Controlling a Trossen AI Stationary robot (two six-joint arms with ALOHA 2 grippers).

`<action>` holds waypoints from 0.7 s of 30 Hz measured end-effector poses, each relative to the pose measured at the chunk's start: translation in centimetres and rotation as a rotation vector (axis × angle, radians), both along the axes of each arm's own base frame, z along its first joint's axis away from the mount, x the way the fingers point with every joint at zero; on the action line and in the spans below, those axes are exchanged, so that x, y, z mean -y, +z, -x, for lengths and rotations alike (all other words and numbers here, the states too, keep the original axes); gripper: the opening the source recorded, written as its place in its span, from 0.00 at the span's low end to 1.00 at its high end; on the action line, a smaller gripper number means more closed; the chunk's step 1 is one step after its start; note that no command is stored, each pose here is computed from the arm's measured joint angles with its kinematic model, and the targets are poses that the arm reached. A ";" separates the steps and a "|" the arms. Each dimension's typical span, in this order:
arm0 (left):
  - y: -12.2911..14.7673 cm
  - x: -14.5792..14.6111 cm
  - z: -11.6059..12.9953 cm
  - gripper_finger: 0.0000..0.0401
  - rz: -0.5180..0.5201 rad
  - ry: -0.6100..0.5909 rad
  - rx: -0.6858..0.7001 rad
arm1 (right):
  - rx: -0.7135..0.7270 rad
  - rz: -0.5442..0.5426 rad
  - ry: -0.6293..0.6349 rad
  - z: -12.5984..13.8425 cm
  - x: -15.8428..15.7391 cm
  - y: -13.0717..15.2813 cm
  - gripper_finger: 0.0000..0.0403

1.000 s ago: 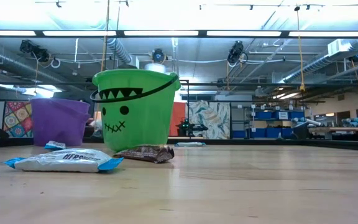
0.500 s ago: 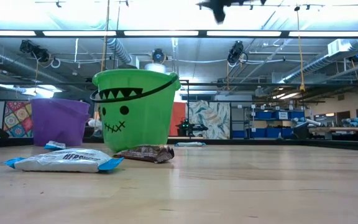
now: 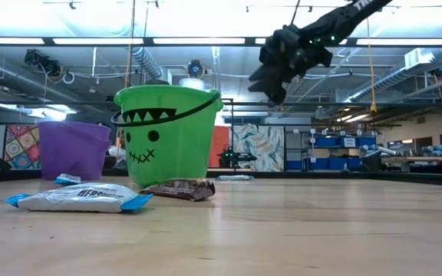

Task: Sort candy by brand, put in halloween buckets
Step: Put the white chocolate bar into the violet bucket

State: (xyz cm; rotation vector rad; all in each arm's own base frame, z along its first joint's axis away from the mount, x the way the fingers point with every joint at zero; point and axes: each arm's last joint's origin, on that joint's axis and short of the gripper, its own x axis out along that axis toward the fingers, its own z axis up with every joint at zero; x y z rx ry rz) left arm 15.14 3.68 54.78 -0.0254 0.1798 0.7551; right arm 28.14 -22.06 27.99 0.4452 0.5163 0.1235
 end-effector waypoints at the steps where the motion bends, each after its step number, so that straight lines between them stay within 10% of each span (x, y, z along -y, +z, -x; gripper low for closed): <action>1: 0.0 0.0 -0.1 0.48 0.001 0.000 -0.003 | -0.004 0.008 0.000 0.0 -0.1 -0.4 0.40; 14: -0.9 -0.3 -2.4 0.48 0.008 0.000 -0.063 | 0.002 0.043 -0.011 -1.4 -1.6 -1.2 0.40; 21: -1.0 -0.5 -2.7 0.48 -0.003 0.039 -0.075 | -0.095 0.497 0.147 -3.5 -5.1 -0.9 0.40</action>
